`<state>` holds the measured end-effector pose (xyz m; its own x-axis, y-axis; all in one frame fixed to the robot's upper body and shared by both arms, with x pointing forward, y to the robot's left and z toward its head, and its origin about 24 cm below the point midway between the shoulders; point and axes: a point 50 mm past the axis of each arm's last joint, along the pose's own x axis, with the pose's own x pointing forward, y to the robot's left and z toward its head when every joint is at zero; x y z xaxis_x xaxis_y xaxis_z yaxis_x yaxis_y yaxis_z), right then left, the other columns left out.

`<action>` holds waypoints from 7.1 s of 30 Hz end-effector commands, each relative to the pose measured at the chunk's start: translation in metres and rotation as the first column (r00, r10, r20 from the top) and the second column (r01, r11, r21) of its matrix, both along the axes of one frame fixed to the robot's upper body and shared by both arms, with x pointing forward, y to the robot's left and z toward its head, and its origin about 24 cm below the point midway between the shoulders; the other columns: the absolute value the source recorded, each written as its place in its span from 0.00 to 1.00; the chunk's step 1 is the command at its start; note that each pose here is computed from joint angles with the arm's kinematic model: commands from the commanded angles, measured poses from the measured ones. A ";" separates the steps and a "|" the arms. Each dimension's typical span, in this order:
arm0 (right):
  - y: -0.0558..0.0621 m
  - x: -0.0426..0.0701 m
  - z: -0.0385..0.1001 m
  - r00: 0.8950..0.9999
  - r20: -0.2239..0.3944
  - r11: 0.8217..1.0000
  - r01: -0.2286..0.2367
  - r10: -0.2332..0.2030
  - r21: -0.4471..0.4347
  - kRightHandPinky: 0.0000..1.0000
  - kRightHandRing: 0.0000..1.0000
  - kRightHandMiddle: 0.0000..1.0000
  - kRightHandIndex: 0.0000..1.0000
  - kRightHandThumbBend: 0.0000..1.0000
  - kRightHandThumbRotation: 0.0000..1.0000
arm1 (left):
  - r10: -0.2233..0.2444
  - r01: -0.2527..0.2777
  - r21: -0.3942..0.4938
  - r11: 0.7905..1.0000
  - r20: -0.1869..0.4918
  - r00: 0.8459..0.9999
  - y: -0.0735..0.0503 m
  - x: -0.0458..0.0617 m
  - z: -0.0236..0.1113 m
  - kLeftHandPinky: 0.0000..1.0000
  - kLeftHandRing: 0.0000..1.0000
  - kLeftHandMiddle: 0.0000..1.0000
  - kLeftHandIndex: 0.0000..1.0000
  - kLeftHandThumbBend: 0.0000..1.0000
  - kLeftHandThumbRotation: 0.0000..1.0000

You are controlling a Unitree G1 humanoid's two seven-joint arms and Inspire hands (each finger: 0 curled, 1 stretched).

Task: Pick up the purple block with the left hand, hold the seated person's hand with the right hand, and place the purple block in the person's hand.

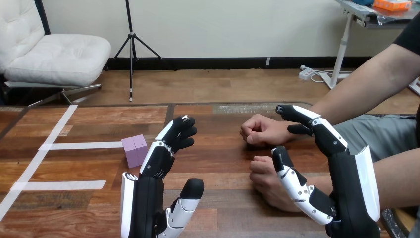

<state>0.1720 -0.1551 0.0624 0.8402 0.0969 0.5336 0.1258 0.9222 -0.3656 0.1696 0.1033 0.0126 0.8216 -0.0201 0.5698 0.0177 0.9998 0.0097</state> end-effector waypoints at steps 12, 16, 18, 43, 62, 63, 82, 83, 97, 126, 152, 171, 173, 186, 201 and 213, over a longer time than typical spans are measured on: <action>0.002 0.005 0.008 0.998 0.058 1.000 -0.005 0.004 0.015 0.70 0.77 0.78 0.75 0.35 0.47 | -0.002 0.006 -0.072 0.997 0.060 0.998 -0.013 0.009 0.012 0.75 0.79 0.82 0.82 0.64 0.80; 0.002 0.005 0.008 0.998 0.056 1.000 -0.005 0.004 0.018 0.70 0.77 0.78 0.75 0.35 0.46 | -0.001 0.005 -0.070 0.998 0.059 0.998 -0.013 0.009 0.012 0.75 0.79 0.82 0.82 0.64 0.79; 0.002 0.005 0.008 0.998 0.056 1.000 -0.005 0.004 0.018 0.70 0.77 0.78 0.75 0.35 0.46 | -0.001 0.005 -0.069 0.998 0.058 0.998 -0.013 0.009 0.012 0.75 0.79 0.82 0.82 0.64 0.79; 0.002 0.004 0.007 0.998 0.061 1.000 -0.001 0.000 0.020 0.70 0.77 0.78 0.75 0.35 0.45 | -0.006 0.011 -0.078 0.997 0.060 0.998 -0.013 0.008 0.011 0.75 0.79 0.82 0.82 0.63 0.80; 0.003 0.003 0.008 0.998 0.064 1.000 0.009 -0.010 0.017 0.71 0.77 0.78 0.75 0.35 0.44 | 0.005 0.002 -0.064 0.998 0.101 0.995 -0.007 0.013 0.016 0.75 0.80 0.83 0.83 0.62 0.80; 0.003 0.003 0.008 0.998 0.064 1.000 0.010 -0.011 0.013 0.71 0.77 0.78 0.75 0.34 0.44 | 0.006 0.001 -0.063 0.998 0.103 0.995 -0.007 0.014 0.017 0.76 0.80 0.83 0.83 0.62 0.80; 0.003 0.004 0.007 0.997 0.071 1.000 0.024 -0.025 0.014 0.71 0.78 0.77 0.76 0.34 0.44 | 0.005 -0.006 0.008 1.000 0.143 0.990 0.003 0.022 0.023 0.80 0.84 0.86 0.85 0.67 0.78; 0.003 0.004 0.007 0.997 0.070 1.000 0.023 -0.025 0.018 0.71 0.78 0.77 0.76 0.34 0.44 | 0.002 -0.004 0.014 1.000 0.146 0.989 0.004 0.022 0.023 0.80 0.84 0.86 0.85 0.68 0.78; 0.004 0.004 0.006 0.997 0.072 0.999 0.020 -0.022 0.034 0.72 0.78 0.77 0.75 0.34 0.43 | 0.017 -0.028 0.058 0.998 0.179 0.984 0.014 0.030 0.029 0.83 0.86 0.88 0.86 0.68 0.76; 0.002 0.003 0.006 0.997 0.070 0.999 0.032 -0.034 0.030 0.73 0.79 0.78 0.75 0.34 0.42 | 0.063 -0.074 0.048 0.996 0.196 0.979 0.029 0.039 0.035 0.81 0.86 0.87 0.85 0.69 0.75; 0.002 0.002 0.005 0.997 0.070 0.999 0.033 -0.036 0.040 0.73 0.79 0.78 0.75 0.34 0.40 | 0.093 -0.146 0.258 0.955 0.206 0.974 0.054 0.055 0.044 0.92 0.93 0.93 0.92 0.74 0.85; 0.003 0.003 0.005 0.997 0.069 0.999 0.034 -0.036 0.034 0.72 0.78 0.77 0.75 0.34 0.40 | 0.099 -0.186 0.547 0.816 0.184 0.978 0.085 0.079 0.054 0.99 0.99 0.99 0.97 0.75 0.83; 0.003 0.003 0.005 0.997 0.068 0.999 0.037 -0.039 0.029 0.72 0.78 0.77 0.75 0.34 0.40 | 0.109 -0.199 0.576 0.793 0.188 0.976 0.088 0.082 0.055 0.99 0.99 0.99 0.98 0.75 0.84; 0.003 0.003 0.004 0.997 0.062 0.999 0.037 -0.038 0.024 0.73 0.78 0.77 0.75 0.35 0.42 | 0.170 -0.293 0.742 0.603 0.240 0.956 0.103 0.096 0.061 1.00 1.00 1.00 1.00 0.74 0.91; 0.003 0.005 0.006 0.997 0.067 0.999 0.038 -0.039 0.016 0.73 0.78 0.78 0.75 0.36 0.43 | 0.189 -0.331 0.837 0.435 0.275 0.943 0.115 0.111 0.063 1.00 1.00 1.00 1.00 0.72 0.95; 0.003 0.006 0.006 0.997 0.067 0.999 0.039 -0.041 0.024 0.72 0.78 0.77 0.74 0.36 0.43 | 0.186 -0.314 0.870 0.380 0.261 0.947 0.121 0.120 0.062 1.00 1.00 1.00 1.00 0.72 0.94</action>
